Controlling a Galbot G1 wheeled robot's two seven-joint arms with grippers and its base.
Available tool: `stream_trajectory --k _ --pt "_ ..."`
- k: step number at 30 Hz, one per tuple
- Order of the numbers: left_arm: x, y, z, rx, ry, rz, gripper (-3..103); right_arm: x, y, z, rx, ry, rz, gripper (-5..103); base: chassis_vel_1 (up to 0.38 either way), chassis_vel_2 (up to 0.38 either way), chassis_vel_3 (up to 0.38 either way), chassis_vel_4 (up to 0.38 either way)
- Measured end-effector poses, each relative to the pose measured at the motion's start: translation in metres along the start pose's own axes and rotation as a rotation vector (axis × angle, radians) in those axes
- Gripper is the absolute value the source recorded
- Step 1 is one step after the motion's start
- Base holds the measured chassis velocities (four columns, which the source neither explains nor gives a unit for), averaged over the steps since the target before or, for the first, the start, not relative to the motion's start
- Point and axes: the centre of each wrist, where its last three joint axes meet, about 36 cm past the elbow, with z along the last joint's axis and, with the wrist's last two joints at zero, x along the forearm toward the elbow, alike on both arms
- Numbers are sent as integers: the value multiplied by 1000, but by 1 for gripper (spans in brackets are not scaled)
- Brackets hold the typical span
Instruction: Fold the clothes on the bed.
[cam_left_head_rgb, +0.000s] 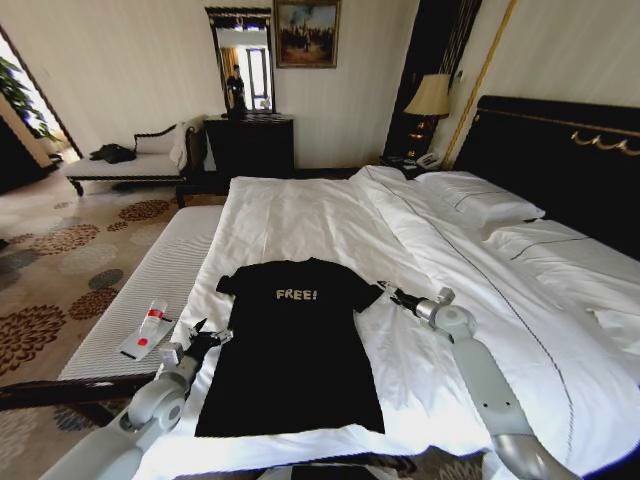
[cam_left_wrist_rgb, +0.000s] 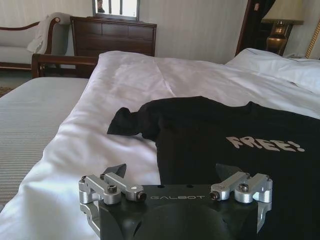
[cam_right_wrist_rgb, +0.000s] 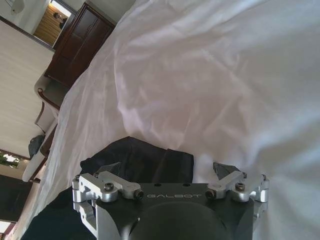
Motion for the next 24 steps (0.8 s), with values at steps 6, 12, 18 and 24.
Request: stream_trajectory --k 6,12,18,24 --pt "5 -2 -1 0 4 1 100 -14 1 -2 -15 6 -4 100 0 0 0 0" --pt "6 -2 -2 -6 8 -3 100 -23 4 1 -22 16 -6 100 0 0 0 0" --pt "6 -1 -5 -11 9 -10 100 -28 -1 1 -29 21 11 100 0 0 0 0" --pt "6 -1 -7 -12 12 -10 100 -29 -1 0 -29 23 15 90 0 0 0 0"
